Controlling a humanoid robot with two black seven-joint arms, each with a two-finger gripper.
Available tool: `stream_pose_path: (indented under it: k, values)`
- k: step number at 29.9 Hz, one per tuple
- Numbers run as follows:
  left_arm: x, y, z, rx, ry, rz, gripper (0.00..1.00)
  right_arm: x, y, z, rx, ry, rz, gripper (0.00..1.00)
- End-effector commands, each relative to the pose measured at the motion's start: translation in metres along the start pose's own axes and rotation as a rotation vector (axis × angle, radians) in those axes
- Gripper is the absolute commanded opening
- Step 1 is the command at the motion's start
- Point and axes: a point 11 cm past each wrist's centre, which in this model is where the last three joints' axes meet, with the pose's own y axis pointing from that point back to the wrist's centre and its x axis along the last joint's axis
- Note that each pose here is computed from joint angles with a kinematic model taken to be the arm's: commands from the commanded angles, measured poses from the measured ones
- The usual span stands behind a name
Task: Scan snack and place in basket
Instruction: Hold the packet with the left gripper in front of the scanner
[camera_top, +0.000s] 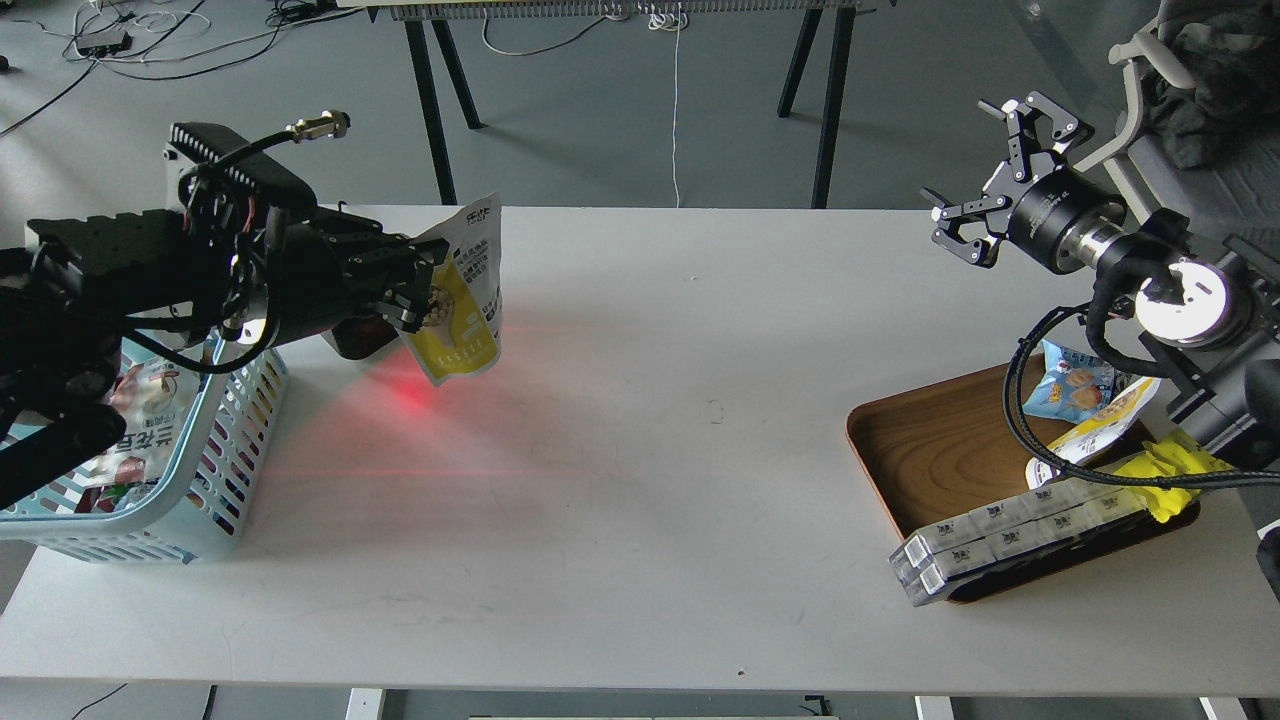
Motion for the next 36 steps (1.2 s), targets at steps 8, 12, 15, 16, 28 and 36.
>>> stream_pose_path:
  k: [8,12,15,16,28,36]
  values:
    - [-0.004,-0.001,-0.003,0.031,-0.012,-0.016,0.01,0.001,0.001,0.000,0.000,-0.001,0.002,0.97]
    - [-0.006,0.005,-0.013,0.063,-0.027,-0.025,0.01,0.000,0.000,0.000,0.000,0.000,0.000,0.97]
    - [-0.005,0.006,-0.014,0.073,-0.047,-0.021,0.01,0.000,0.000,0.001,-0.001,-0.001,0.001,0.97]
    - [-0.005,0.005,-0.013,0.073,-0.049,-0.020,0.01,0.000,0.000,0.001,-0.001,-0.002,0.001,0.97]
    - [-0.021,-0.003,-0.005,0.070,-0.130,-0.065,0.01,-0.001,-0.001,0.002,-0.003,-0.003,-0.003,0.97]
    - [-0.020,-0.004,-0.005,0.070,-0.133,-0.064,0.01,-0.001,-0.001,0.002,-0.003,-0.003,-0.003,0.97]
